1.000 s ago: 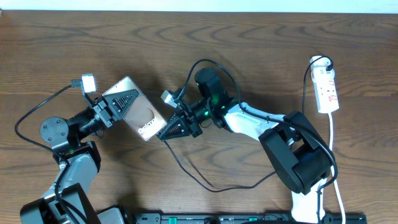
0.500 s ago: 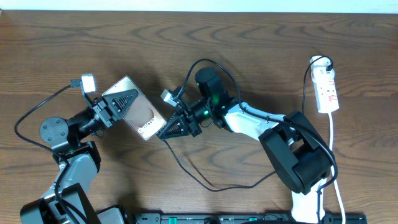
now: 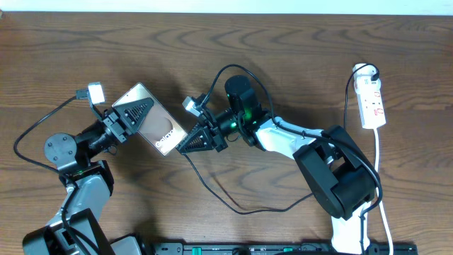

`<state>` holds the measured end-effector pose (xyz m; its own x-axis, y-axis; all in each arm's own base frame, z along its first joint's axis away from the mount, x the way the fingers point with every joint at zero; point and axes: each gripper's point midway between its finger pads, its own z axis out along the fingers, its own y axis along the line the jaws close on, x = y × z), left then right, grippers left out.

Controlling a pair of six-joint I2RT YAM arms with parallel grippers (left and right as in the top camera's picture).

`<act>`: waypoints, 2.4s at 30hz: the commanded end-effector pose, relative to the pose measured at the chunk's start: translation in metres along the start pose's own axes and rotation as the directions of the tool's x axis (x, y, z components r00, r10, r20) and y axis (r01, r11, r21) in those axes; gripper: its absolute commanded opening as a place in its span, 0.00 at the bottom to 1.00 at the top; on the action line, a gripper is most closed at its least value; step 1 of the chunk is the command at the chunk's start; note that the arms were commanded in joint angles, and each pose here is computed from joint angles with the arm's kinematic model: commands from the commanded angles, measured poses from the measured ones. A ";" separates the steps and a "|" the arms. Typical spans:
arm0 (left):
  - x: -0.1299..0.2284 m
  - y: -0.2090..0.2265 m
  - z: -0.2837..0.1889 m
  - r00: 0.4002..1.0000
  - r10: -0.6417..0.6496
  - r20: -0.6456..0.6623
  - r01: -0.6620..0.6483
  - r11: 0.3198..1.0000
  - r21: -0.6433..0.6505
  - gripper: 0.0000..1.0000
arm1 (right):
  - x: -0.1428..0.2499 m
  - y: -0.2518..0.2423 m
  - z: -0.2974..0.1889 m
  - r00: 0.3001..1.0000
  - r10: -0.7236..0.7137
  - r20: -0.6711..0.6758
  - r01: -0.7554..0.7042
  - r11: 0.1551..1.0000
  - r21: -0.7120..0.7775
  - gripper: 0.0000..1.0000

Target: Plug charger to phone and switch on socket

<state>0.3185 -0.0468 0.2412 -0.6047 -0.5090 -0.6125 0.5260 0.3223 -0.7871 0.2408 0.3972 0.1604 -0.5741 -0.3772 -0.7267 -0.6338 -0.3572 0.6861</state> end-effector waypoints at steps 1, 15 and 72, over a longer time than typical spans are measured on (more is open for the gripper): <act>0.035 -0.012 0.002 0.986 -0.019 -0.168 0.031 0.997 0.069 0.07 | -0.034 -0.013 -0.007 0.995 -0.069 0.078 0.059 0.990 0.131 0.01; 0.037 -0.013 0.002 0.983 -0.010 -0.181 0.024 0.997 0.075 0.07 | -0.041 -0.010 -0.008 0.992 -0.088 0.095 0.075 0.988 0.133 0.01; 0.035 -0.012 0.002 0.986 -0.005 -0.167 0.017 0.997 0.071 0.07 | -0.042 -0.009 -0.008 0.991 -0.087 0.098 0.073 0.988 0.132 0.34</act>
<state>0.3021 -0.0623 0.2301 -0.6728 -0.4239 -0.6063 0.5393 0.2799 -0.7942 0.2588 0.4077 0.1720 -0.5748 -0.3110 -0.7569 -0.6930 -0.3069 0.6524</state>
